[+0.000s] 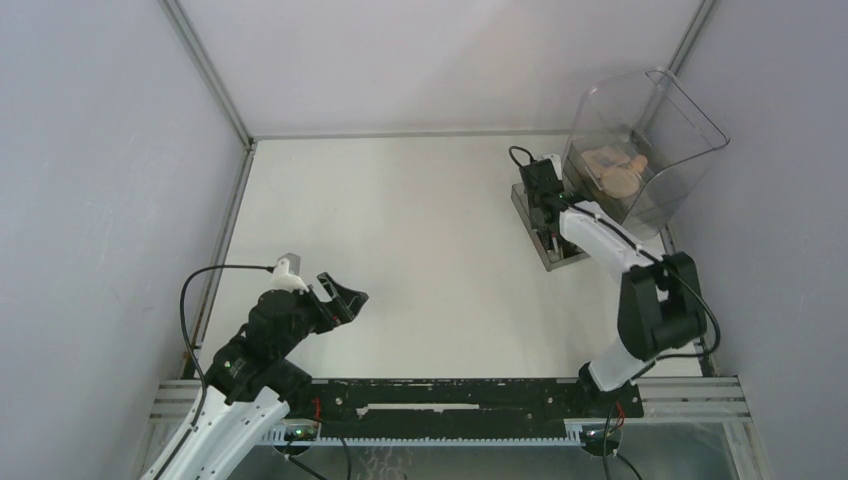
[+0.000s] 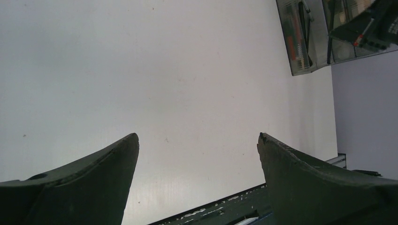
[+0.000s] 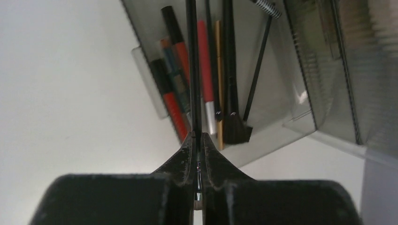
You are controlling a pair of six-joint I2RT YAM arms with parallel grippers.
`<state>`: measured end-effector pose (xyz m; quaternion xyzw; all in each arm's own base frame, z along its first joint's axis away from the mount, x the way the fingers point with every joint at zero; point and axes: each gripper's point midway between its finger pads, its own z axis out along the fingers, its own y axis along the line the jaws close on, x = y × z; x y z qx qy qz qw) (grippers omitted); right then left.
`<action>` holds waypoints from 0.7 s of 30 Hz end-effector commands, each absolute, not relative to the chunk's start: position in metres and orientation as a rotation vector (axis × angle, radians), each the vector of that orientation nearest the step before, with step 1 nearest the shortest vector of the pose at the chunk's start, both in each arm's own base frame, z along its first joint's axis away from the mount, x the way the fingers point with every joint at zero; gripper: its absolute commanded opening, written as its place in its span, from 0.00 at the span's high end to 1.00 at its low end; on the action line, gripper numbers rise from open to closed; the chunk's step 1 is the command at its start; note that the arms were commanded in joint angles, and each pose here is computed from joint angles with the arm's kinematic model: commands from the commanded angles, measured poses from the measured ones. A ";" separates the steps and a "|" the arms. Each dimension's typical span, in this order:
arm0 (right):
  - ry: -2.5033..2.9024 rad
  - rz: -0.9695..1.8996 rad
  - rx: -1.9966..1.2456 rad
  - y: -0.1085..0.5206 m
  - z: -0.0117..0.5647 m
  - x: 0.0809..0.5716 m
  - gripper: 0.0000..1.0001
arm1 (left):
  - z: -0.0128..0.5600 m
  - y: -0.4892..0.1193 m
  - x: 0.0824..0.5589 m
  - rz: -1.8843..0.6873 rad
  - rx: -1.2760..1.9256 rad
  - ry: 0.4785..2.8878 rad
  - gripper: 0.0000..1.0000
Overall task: Organize the makeup
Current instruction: Place the makeup brush in the drawer.
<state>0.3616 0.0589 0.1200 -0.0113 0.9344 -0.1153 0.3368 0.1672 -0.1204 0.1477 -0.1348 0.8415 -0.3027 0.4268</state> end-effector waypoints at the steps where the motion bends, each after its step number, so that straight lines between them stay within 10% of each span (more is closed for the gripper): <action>1: 2.420 -0.487 0.020 0.032 0.120 0.389 0.79 | 0.169 -0.125 0.171 -0.800 -0.320 2.044 0.00; 3: 2.420 -0.498 0.043 0.031 0.120 0.397 0.55 | 0.168 -0.125 0.171 -0.798 -0.316 2.047 0.00; 7: 2.408 -0.407 0.080 0.045 0.128 0.396 0.51 | 0.166 -0.125 0.172 -0.786 -0.315 2.055 0.00; 15: 2.417 0.028 -0.116 0.143 0.113 0.377 1.00 | 0.163 -0.132 0.178 -0.800 -0.304 2.066 0.00; 21: 2.543 -0.046 -0.152 0.148 0.062 0.384 1.00 | 0.163 -0.130 0.177 -0.800 -0.310 2.057 0.00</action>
